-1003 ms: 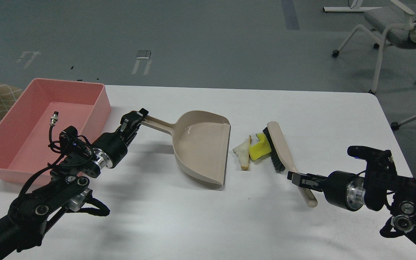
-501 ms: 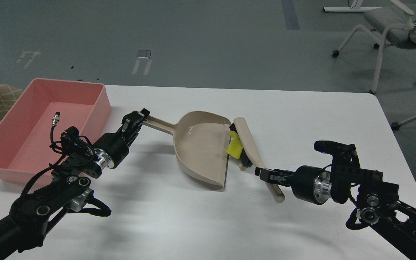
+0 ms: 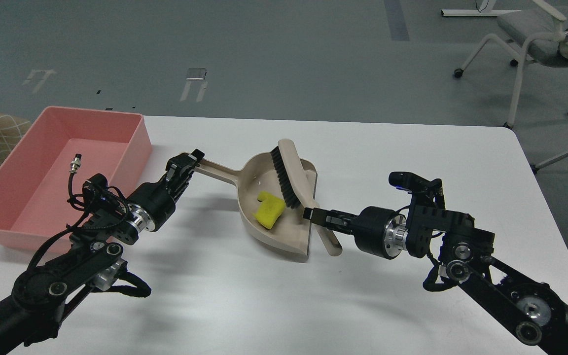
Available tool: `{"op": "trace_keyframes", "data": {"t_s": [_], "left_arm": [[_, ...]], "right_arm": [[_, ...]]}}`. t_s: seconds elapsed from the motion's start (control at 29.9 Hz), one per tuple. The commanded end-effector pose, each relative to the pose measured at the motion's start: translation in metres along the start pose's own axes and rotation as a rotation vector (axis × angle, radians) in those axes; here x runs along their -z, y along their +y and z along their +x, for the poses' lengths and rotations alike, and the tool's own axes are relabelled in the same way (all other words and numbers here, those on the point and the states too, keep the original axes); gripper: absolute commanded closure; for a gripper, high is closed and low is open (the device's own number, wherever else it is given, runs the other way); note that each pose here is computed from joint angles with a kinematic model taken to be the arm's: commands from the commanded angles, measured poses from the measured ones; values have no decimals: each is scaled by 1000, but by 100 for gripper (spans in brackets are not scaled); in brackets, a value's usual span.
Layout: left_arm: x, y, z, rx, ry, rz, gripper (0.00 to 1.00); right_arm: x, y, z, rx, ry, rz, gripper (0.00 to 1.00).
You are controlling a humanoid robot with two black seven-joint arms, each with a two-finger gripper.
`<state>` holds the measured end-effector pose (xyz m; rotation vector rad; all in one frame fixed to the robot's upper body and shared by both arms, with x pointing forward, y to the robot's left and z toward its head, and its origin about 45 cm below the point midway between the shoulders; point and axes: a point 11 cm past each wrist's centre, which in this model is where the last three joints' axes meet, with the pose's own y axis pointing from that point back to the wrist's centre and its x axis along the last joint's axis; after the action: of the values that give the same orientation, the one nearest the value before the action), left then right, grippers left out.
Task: Sweep and dump garbage into bin
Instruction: 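Sweep the yellow sponge and stick into the dustpan with the brush, then lift the loaded dustpan with the left gripper, brush held aside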
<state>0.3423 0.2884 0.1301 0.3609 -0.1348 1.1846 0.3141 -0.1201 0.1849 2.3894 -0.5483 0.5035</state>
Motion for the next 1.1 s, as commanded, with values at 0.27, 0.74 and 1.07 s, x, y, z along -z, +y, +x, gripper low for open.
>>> {"op": "trace_keyframes", "data": {"t_s": [0.27, 0.74, 1.07], "left_arm": [[-1, -2, -2, 1, 6, -3, 100], [-3, -2, 1, 0, -3, -5, 100], [-5, -4, 0, 1, 2, -10, 100]], "right_arm": [[-48, 55, 29, -49, 18, -144, 100], [-88, 67, -21, 61, -34, -243, 100], [-44, 20, -36, 99, -51, -108, 100]]}}
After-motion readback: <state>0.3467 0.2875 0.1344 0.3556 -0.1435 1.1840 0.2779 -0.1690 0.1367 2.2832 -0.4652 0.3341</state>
